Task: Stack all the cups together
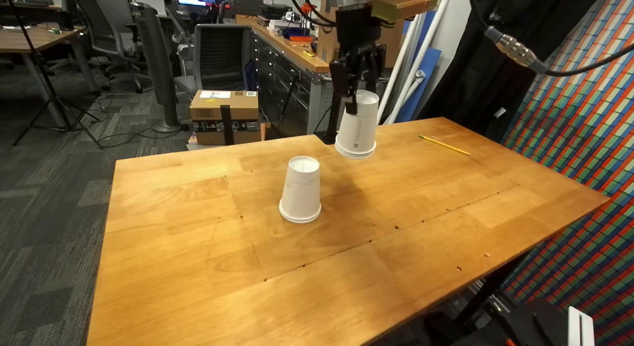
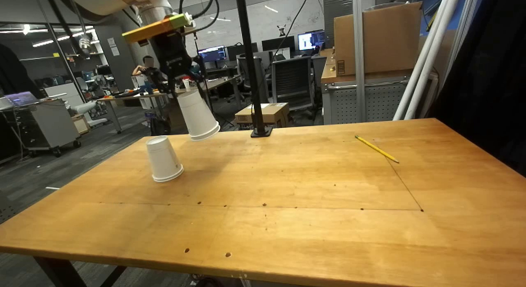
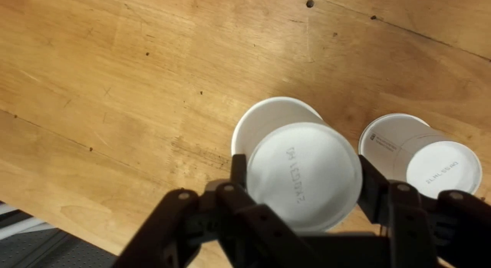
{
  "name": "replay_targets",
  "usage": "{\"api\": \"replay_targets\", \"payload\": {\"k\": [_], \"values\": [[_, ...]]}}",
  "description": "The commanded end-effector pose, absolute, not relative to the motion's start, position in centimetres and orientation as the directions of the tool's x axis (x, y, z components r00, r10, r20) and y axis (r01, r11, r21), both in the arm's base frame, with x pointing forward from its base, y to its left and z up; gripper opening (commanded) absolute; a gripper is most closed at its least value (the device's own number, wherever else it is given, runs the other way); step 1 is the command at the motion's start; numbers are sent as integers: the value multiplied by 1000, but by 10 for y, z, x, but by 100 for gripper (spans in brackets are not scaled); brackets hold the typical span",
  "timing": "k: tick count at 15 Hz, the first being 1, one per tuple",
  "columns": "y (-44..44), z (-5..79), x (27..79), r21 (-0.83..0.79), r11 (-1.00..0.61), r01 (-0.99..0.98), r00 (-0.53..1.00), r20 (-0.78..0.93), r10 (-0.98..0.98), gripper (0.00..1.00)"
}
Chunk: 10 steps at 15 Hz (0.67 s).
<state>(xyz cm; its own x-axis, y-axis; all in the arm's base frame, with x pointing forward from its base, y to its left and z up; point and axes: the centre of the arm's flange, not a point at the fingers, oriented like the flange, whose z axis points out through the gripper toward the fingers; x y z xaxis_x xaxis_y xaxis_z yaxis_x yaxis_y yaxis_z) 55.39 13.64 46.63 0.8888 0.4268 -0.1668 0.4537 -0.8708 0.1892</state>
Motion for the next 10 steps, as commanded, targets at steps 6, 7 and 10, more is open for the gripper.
{"api": "replay_targets", "payload": {"k": [6, 7, 10], "values": [[197, 517, 531, 270, -846, 460, 887, -168, 429, 40], [201, 518, 528, 270, -846, 460, 887, -169, 429, 40], [213, 520, 521, 272, -847, 457, 889, -169, 426, 40]]}}
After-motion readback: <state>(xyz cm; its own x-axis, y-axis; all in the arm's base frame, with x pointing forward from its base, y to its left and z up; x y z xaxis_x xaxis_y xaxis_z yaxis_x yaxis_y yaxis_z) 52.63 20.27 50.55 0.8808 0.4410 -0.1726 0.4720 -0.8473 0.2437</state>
